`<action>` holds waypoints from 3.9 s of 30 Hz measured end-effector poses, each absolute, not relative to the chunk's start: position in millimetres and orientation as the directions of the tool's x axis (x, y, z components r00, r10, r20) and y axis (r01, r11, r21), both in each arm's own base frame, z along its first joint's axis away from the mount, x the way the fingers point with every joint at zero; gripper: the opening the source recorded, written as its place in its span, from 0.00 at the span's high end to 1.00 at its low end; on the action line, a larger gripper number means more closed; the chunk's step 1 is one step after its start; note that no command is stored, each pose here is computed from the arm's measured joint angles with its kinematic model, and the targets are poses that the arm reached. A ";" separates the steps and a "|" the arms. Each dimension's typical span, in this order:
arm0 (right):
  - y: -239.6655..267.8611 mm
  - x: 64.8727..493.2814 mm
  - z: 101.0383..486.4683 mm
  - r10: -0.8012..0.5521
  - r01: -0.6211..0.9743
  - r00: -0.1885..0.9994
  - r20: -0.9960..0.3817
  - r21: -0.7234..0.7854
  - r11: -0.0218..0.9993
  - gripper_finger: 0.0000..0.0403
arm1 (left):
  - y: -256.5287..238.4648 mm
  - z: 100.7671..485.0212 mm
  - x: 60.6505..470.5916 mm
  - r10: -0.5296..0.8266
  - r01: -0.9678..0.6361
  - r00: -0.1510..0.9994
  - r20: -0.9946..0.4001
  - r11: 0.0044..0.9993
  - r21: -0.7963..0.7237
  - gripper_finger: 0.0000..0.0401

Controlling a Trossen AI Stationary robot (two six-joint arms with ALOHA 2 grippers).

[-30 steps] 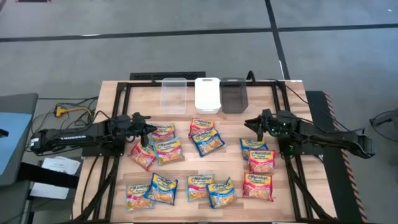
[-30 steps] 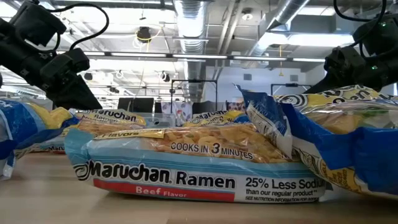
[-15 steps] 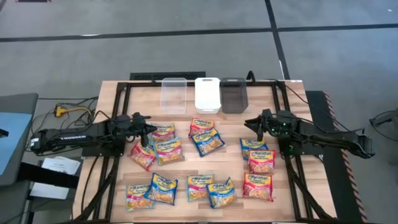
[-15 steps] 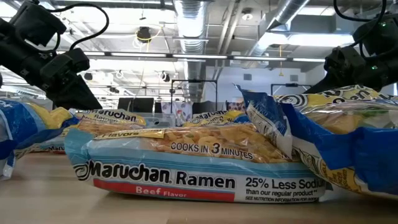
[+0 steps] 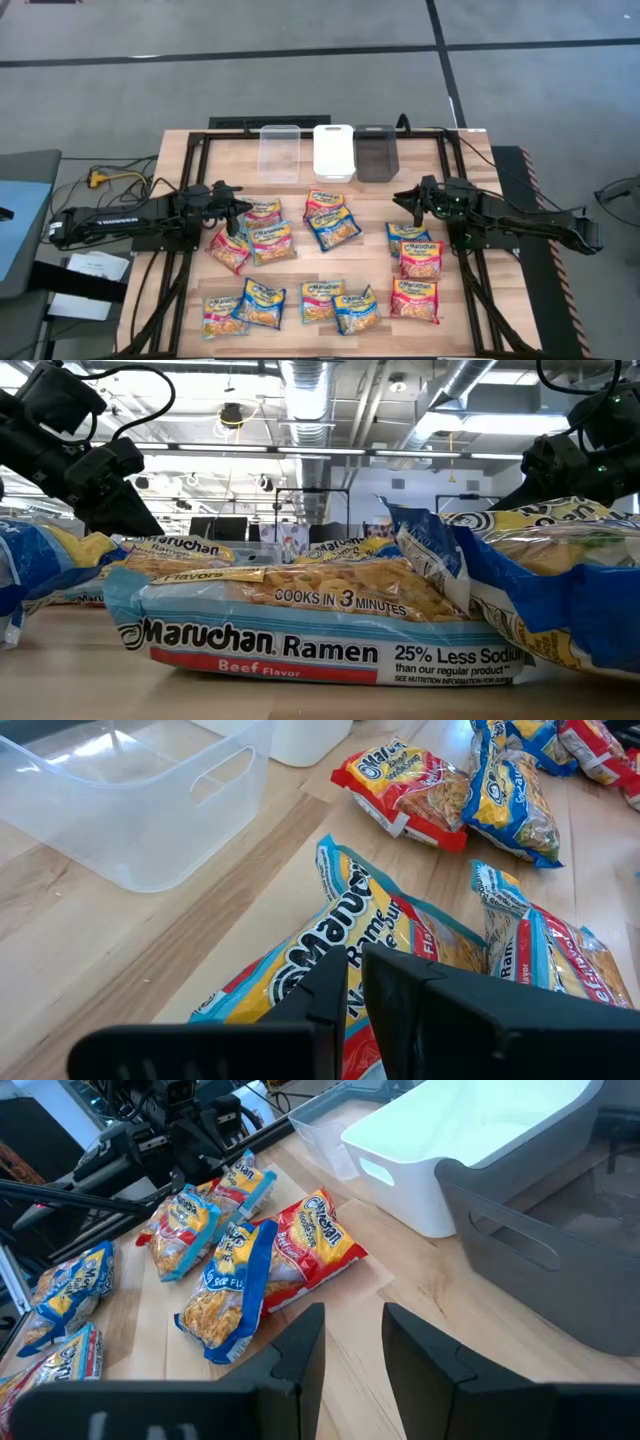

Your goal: Sort Maruchan noodles

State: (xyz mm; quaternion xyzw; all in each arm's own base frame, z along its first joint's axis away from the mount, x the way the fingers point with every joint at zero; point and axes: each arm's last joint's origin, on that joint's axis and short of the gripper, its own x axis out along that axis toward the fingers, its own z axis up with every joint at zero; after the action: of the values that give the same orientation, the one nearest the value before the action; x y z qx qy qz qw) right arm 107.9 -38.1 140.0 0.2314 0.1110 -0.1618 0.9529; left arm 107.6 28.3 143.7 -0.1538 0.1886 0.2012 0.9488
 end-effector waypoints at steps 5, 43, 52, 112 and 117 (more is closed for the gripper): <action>-38.1 107.9 140.0 -0.257 0.360 0.923 -0.286 0.405 0.841 0.68 | 28.3 143.7 107.6 0.323 -0.440 0.848 -0.420 0.872 -0.216 0.94; -38.3 107.8 139.9 -0.262 0.364 0.922 -0.287 0.404 0.839 0.68 | 28.9 143.8 107.4 0.346 -0.458 0.840 -0.417 0.864 -0.207 0.94; -40.0 108.0 142.6 -0.294 0.380 0.920 -0.260 0.399 0.835 0.68 | 29.4 143.9 107.3 0.362 -0.472 0.835 -0.415 0.859 -0.200 0.94; -102.0 225.9 360.4 -0.432 0.410 0.893 -0.124 -0.165 0.897 0.48 | 32.8 145.1 106.0 0.478 -0.551 0.784 -0.395 0.830 -0.091 0.94; -100.8 250.5 340.9 -0.382 0.352 0.886 -0.262 -0.157 0.923 0.48 | 32.9 145.7 106.3 0.479 -0.555 0.787 -0.389 0.824 -0.109 0.94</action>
State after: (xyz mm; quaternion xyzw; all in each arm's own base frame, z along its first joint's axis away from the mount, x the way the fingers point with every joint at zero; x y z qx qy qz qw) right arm 250.5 -100.8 340.9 -0.0528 0.1455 -0.1892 0.9697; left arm 106.3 32.9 145.7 -0.1094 0.1750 0.2753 0.9389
